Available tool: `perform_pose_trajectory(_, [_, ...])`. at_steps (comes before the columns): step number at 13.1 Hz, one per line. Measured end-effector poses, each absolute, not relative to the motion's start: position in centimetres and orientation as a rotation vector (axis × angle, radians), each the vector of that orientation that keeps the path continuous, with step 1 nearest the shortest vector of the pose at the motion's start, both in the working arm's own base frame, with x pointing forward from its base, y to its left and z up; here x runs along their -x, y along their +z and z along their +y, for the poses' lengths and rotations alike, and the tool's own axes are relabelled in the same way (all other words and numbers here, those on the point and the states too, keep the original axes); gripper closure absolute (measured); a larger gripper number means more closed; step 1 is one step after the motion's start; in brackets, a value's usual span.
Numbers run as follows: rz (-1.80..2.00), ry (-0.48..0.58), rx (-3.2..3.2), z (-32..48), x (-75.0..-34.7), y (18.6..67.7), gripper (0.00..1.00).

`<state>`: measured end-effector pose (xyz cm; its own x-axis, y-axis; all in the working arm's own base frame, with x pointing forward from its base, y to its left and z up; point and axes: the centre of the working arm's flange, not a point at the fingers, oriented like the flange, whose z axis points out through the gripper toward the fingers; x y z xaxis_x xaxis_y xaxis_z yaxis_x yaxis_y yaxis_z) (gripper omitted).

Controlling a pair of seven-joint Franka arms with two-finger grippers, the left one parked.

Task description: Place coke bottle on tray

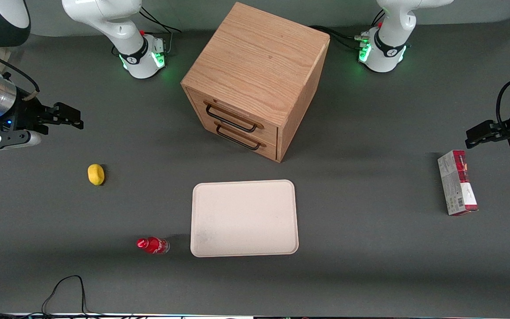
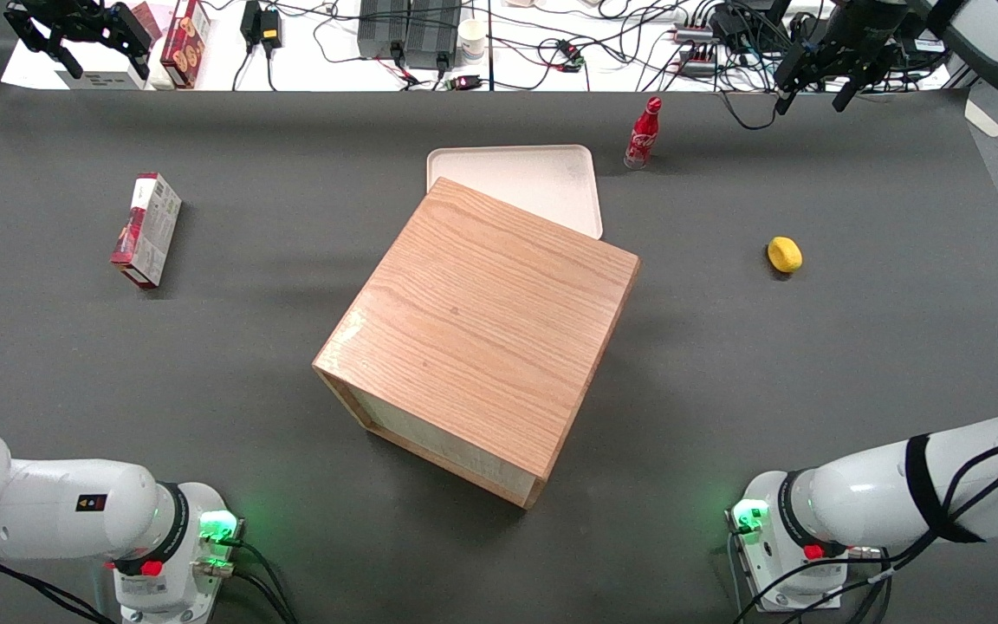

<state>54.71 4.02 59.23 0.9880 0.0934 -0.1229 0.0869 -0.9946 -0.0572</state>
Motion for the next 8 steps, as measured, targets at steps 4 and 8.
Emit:
perform_pose_trajectory(4, [-0.138, 0.196, 3.071, 4.1, -55.4, 59.4, 0.0])
perform_pose_trajectory(8, [-0.149, 0.175, 3.073, 4.6, -56.4, 59.7, 0.0])
